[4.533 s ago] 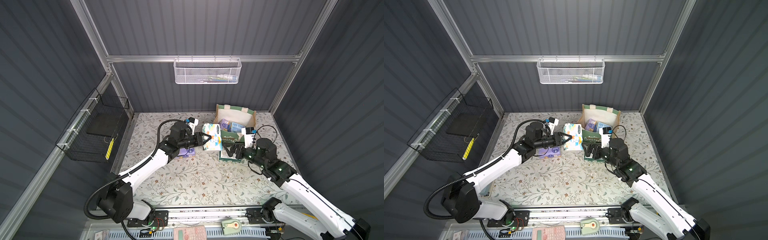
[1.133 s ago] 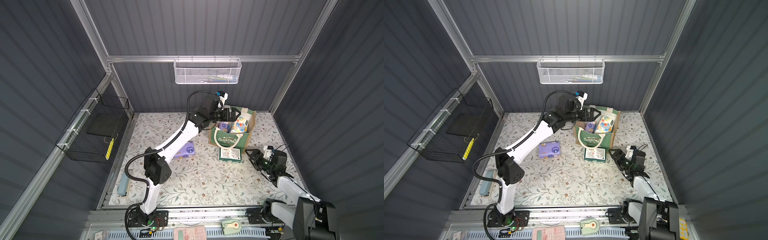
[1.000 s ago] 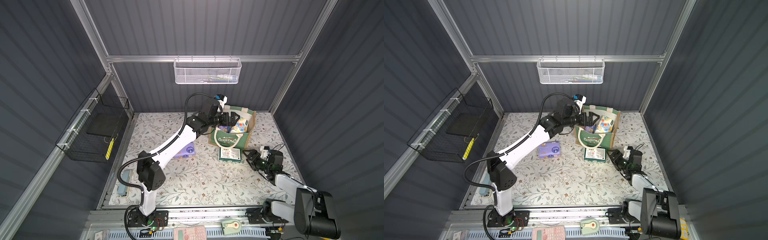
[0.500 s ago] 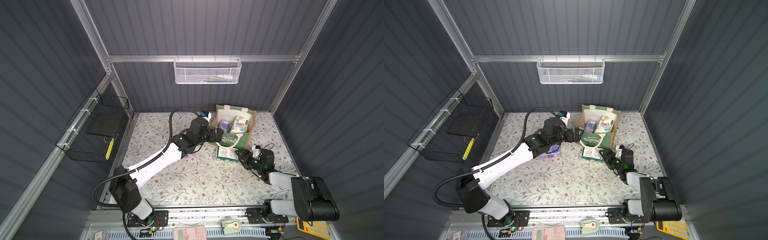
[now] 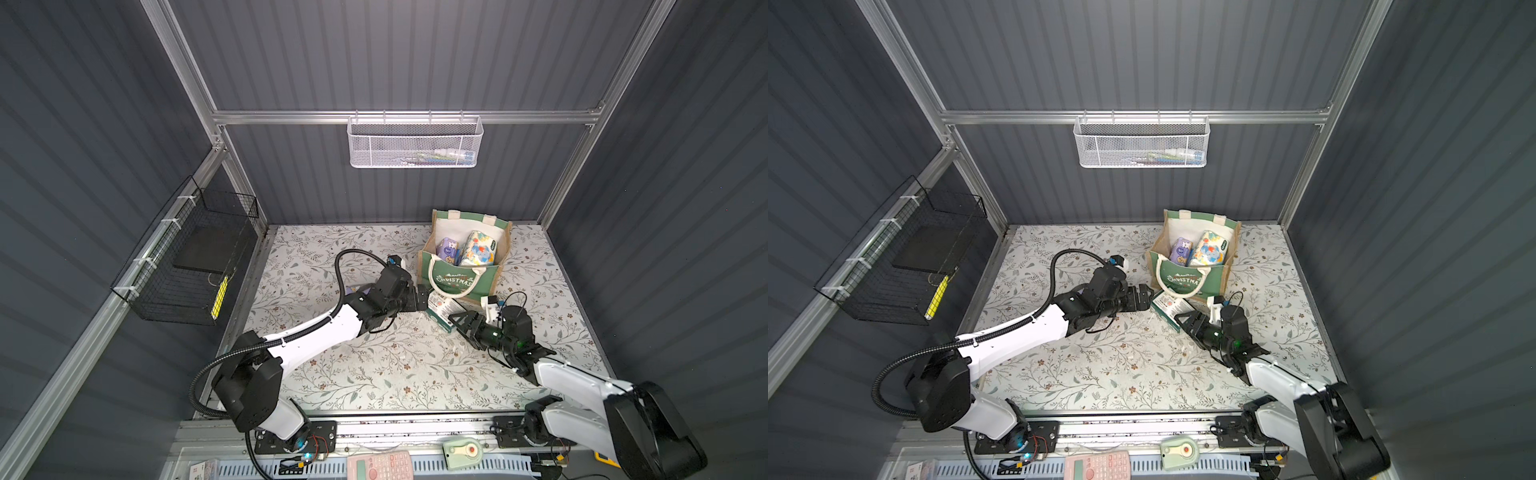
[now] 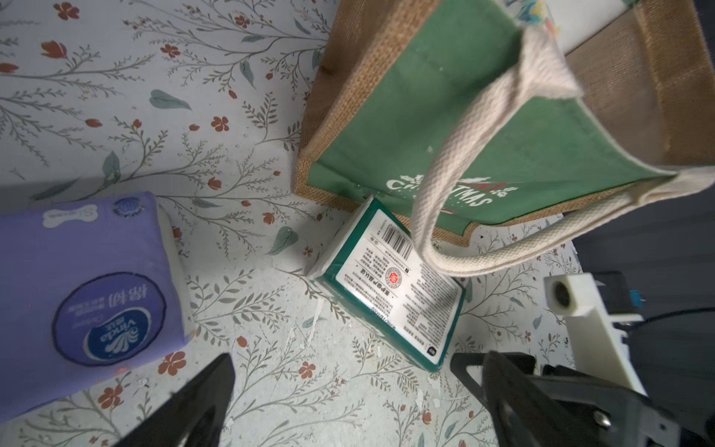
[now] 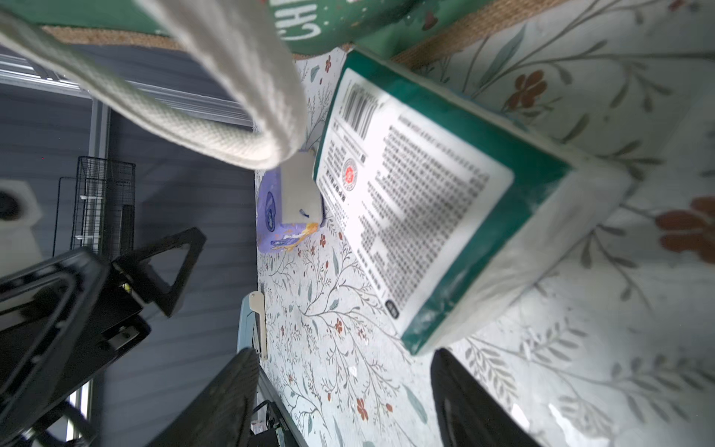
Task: Put tissues into the canvas bag
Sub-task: Pick up the pack of facial tissues from the center of the board.
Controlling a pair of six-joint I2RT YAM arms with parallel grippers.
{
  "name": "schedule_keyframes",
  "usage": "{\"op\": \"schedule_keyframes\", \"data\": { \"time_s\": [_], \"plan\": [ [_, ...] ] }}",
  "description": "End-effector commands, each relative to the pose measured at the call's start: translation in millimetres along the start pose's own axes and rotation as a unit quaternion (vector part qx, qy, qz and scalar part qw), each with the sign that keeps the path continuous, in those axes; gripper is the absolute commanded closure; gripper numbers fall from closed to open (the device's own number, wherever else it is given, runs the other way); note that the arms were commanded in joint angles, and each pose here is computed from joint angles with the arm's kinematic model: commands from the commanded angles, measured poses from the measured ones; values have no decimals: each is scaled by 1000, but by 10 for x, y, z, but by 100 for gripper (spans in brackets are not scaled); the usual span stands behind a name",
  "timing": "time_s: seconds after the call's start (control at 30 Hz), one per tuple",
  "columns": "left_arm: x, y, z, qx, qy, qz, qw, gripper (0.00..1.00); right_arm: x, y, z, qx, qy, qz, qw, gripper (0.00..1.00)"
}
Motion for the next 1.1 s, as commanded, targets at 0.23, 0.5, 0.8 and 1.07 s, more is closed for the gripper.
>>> {"op": "schedule_keyframes", "data": {
  "time_s": [0.23,0.5,0.8,1.07],
  "plan": [
    [-303,465,-33,-75,-71,76,992,0,419,-287,-224,-92,-46,-92,990,22],
    [-529,665,2,-93,-108,107,984,0,645,-88,-184,-85,-79,-75,990,23],
    [-649,819,3,-101,-117,137,979,0,743,44,-215,-79,-104,-79,988,22],
    [-632,890,-7,-101,-112,137,979,0,718,133,-262,-66,-105,-71,990,22]
  ]
}}
Point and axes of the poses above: each gripper's point midway between its finger pads, its own y axis out along the fingers, its own z axis along the line the jaws close on, x = y × z, the point moved 5 cm from there along -y, back along the fingers, and after that the axes turned 4 degrees about y, right-handed, at the moved point
